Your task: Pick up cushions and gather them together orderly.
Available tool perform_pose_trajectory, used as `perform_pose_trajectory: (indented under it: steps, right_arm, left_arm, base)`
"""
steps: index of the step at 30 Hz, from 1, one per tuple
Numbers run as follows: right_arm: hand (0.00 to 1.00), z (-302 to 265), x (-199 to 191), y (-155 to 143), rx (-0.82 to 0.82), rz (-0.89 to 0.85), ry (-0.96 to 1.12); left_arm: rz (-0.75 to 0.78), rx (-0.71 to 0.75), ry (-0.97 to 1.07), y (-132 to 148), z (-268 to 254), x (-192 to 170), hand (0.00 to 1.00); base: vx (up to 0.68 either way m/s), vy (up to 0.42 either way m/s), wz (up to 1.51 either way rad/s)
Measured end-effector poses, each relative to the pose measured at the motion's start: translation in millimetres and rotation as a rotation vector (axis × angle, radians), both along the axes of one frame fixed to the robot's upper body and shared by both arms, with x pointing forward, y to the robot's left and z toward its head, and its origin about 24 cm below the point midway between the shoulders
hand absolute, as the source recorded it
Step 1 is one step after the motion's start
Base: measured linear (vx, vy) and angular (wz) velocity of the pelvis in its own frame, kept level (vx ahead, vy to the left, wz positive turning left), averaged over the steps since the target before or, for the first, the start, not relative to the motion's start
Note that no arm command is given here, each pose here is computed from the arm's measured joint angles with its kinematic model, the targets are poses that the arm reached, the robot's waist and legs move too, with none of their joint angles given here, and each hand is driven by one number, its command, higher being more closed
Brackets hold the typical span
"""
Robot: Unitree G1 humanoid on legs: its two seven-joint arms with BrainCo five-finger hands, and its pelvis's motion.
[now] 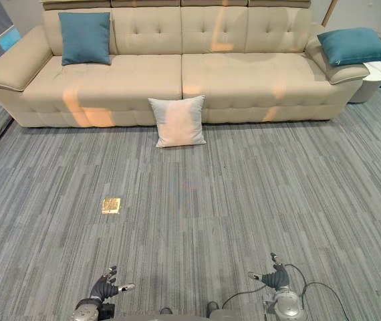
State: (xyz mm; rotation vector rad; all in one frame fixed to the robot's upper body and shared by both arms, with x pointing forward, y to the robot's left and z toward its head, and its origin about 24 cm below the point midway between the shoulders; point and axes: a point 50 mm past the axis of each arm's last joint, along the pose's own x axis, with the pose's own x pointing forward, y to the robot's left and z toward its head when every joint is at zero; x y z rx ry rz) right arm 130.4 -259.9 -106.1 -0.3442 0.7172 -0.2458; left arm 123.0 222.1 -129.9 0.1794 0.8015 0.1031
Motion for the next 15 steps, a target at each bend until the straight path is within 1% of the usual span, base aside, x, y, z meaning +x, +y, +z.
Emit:
perform_pose_trajectory:
  steps: [4, 12, 15]
  right_arm:
    - [0.00, 1, -1, -4, -0.007, 0.014, 0.007]
    - [0.00, -4, -10, -4, 0.008, 0.012, 0.048]
    - [0.00, -7, -12, -4, 0.014, 0.006, 0.063]
  left_arm:
    - [0.010, -0.001, 0.010, 2, -1, -6, 0.00]
    - [0.050, 0.008, 0.051, 9, -4, -25, 0.00]
    - [0.050, 0.008, 0.047, 9, -4, -23, 0.00]
  base:
    - [-0.04, -0.007, 0.06]
    - [-0.07, -0.001, 0.04]
    - [0.00, -0.001, 0.04]
